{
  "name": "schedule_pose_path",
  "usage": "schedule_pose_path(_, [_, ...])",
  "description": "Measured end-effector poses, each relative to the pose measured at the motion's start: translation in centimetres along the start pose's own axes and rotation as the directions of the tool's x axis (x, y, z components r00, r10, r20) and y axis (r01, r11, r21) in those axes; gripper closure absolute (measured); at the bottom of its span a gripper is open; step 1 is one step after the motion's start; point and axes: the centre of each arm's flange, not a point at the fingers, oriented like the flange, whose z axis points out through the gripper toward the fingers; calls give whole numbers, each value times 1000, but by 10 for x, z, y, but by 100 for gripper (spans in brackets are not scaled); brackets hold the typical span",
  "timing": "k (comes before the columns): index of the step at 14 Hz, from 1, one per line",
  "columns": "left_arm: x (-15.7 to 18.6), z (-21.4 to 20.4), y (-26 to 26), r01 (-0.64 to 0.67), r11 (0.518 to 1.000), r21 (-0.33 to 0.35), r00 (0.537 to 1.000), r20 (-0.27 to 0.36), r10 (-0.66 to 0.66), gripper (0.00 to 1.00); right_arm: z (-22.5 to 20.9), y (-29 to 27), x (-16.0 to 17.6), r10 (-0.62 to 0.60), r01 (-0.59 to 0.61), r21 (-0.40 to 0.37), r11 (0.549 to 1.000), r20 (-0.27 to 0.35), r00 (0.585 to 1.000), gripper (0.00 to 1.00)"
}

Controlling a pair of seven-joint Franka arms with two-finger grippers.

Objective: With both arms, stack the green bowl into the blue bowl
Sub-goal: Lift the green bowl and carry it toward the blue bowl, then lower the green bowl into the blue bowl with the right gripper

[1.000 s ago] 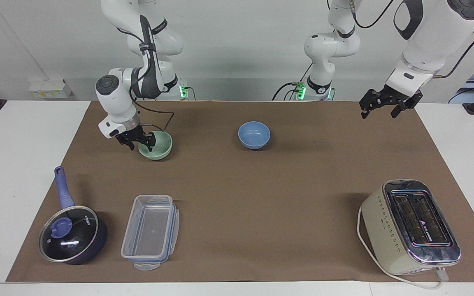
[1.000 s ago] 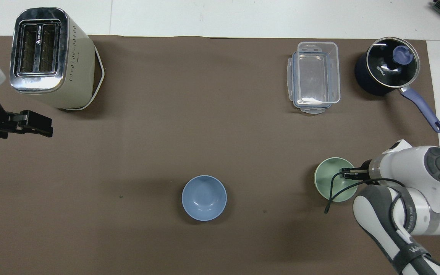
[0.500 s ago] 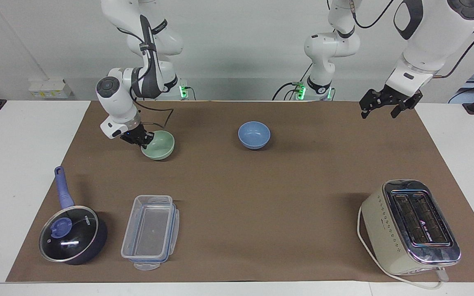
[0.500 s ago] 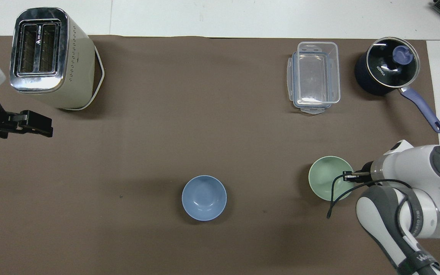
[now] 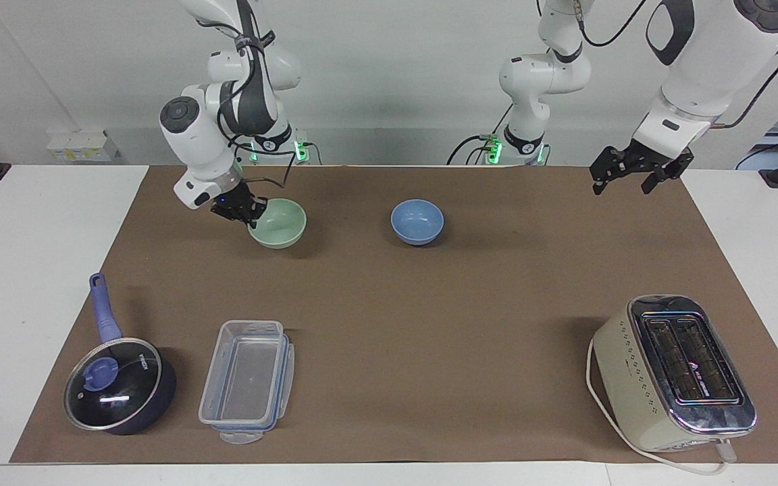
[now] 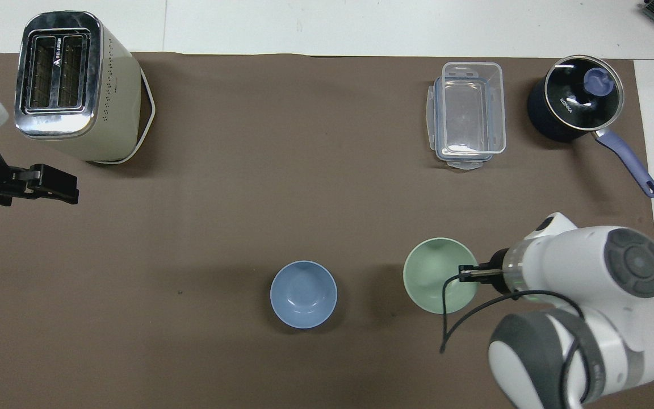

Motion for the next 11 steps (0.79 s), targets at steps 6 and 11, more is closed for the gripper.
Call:
schedule_pose_path(6, [0, 0, 0, 0, 1000, 0, 1000, 0, 0, 0, -3, -142, -44, -2, 4, 36, 999, -58, 998, 95])
schedule_pose_path(11, [0, 0, 0, 0, 1000, 0, 1000, 0, 0, 0, 42, -202, -41, 29, -27, 49, 998, -57, 998, 95])
